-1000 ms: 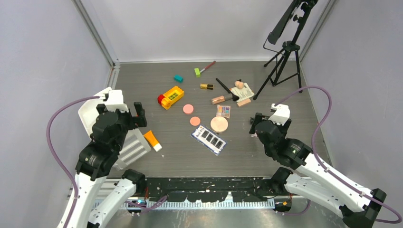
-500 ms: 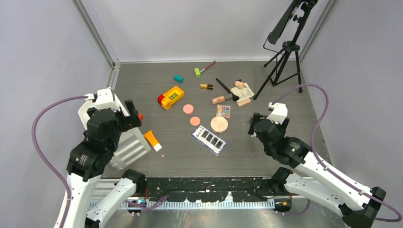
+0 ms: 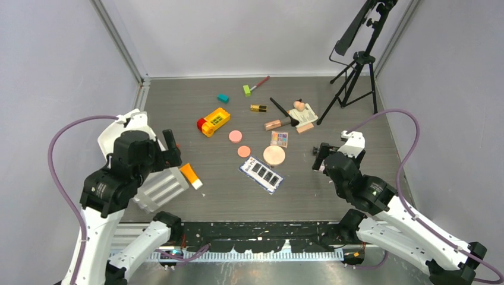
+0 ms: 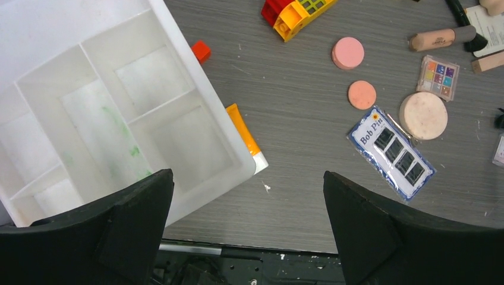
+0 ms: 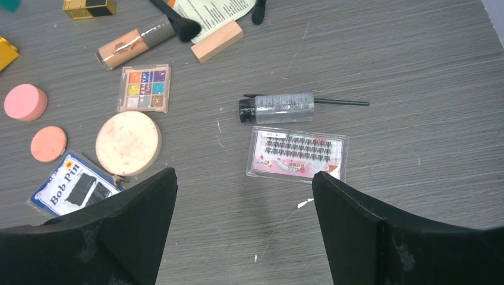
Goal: Organize the makeup
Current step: Move the storage box to the center of the board.
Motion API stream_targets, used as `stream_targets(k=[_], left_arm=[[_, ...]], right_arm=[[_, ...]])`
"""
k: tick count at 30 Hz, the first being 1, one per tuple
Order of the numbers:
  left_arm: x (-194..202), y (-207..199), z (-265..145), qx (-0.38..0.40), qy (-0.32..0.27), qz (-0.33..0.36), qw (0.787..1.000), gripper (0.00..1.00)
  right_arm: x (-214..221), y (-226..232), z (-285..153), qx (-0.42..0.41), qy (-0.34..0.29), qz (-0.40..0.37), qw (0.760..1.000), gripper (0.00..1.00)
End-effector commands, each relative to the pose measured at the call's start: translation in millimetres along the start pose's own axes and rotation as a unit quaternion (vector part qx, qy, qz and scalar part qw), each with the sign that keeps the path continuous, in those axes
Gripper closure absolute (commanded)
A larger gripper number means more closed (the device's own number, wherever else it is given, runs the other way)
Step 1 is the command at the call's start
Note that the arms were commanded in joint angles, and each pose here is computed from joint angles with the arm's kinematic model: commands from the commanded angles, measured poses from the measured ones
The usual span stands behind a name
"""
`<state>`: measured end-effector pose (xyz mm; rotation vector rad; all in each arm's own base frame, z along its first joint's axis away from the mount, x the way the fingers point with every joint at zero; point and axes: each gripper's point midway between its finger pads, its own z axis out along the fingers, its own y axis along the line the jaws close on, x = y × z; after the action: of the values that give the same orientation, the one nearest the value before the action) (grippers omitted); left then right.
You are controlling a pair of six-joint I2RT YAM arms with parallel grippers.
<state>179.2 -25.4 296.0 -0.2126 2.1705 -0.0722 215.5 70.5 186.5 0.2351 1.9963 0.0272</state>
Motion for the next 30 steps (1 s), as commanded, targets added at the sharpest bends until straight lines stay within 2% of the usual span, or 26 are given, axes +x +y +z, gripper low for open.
stream_targets(k=[1,11,19,30], left_arm=[[4,-7,10,0.008,0.018,0.005,1.000,0.00],[9,-44,55,0.054,0.059,0.017,0.997,0.00],[-19,-67,81,0.069,0.045,0.033,0.996,0.00],[-35,-97,127,0.084,0.052,0.041,0.994,0.01]], right_arm=[[-4,4,-1,-0.009,-0.009,0.024,1.000,0.12],[-5,1,-4,-0.017,-0.020,0.042,0.999,0.12],[-3,4,-2,-0.017,-0.014,0.035,0.999,0.12],[-3,4,-2,-0.018,-0.017,0.037,0.999,0.12]])
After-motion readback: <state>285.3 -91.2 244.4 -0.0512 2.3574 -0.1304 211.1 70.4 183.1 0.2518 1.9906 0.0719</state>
